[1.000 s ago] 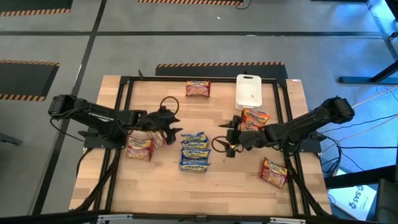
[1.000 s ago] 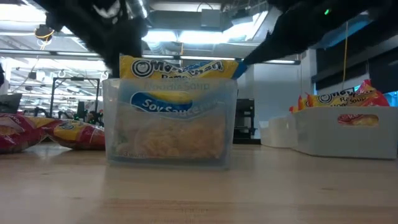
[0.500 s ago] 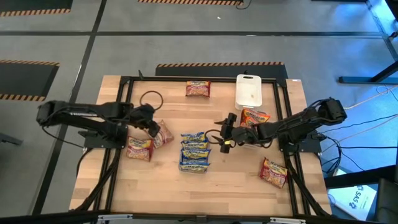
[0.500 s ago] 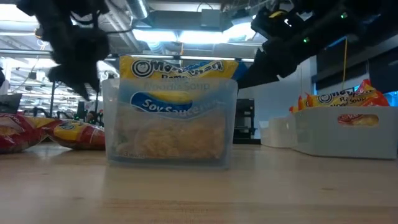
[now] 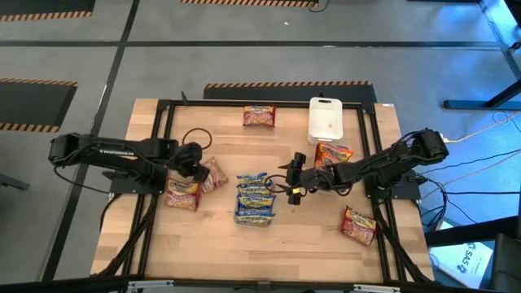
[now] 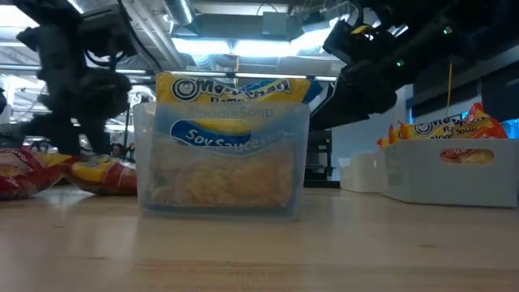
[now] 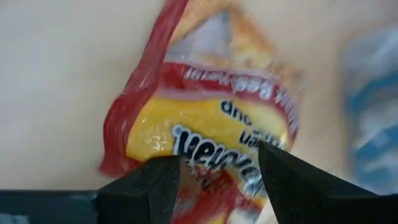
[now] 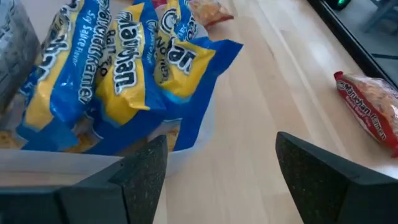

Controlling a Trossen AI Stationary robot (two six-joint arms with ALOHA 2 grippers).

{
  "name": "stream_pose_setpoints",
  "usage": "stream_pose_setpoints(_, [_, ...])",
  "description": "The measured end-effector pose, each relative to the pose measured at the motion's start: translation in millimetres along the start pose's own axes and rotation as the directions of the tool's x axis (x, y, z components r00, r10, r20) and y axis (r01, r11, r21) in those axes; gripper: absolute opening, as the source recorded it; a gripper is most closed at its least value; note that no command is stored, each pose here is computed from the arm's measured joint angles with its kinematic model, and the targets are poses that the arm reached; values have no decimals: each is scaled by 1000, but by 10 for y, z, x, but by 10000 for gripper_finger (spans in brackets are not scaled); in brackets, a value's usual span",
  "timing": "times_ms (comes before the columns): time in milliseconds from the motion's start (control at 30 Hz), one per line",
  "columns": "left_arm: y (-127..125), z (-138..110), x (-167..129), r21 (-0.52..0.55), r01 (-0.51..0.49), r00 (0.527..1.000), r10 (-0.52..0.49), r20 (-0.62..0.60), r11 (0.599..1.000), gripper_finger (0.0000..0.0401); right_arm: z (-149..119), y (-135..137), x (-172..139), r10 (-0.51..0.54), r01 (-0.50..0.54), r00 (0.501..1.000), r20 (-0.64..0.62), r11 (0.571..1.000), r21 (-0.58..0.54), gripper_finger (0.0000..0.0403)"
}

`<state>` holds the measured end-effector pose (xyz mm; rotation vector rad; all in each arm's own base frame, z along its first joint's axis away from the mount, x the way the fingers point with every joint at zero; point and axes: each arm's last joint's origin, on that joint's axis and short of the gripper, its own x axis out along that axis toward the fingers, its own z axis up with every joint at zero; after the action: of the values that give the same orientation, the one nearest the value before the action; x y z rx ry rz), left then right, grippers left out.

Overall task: Sort Maruchan noodles
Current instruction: Put the red noodle pack into the white bin

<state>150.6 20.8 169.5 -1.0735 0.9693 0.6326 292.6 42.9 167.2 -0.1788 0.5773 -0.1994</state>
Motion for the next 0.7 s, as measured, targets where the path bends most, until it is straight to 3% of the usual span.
stream_pose_setpoints(67, [-21,69,7,28,24,996,-26,85,999,206,7,-4,0,-8,8,1000,7,1000,3,282])
stream_pose_setpoints(200, [-11,233,-22,93,-47,953,16,301,995,206,22,-4,-1,-9,9,1000,21,1000,-11,282])
stream_pose_setpoints(267, [-6,302,-37,120,-51,939,7,343,991,206,29,-4,-1,-9,9,1000,28,1000,-10,282])
stream_pose_setpoints(433, [54,336,-73,124,-19,972,-10,236,992,206,26,-4,-1,-9,9,1000,25,1000,-6,282])
stream_pose_setpoints(600, [100,287,-191,112,-98,986,81,148,989,206,26,-4,-1,-9,8,1000,25,1000,15,282])
stream_pose_setpoints(700, [87,278,-263,94,-98,986,84,147,991,206,26,-4,-1,-9,8,1000,25,1000,14,282])
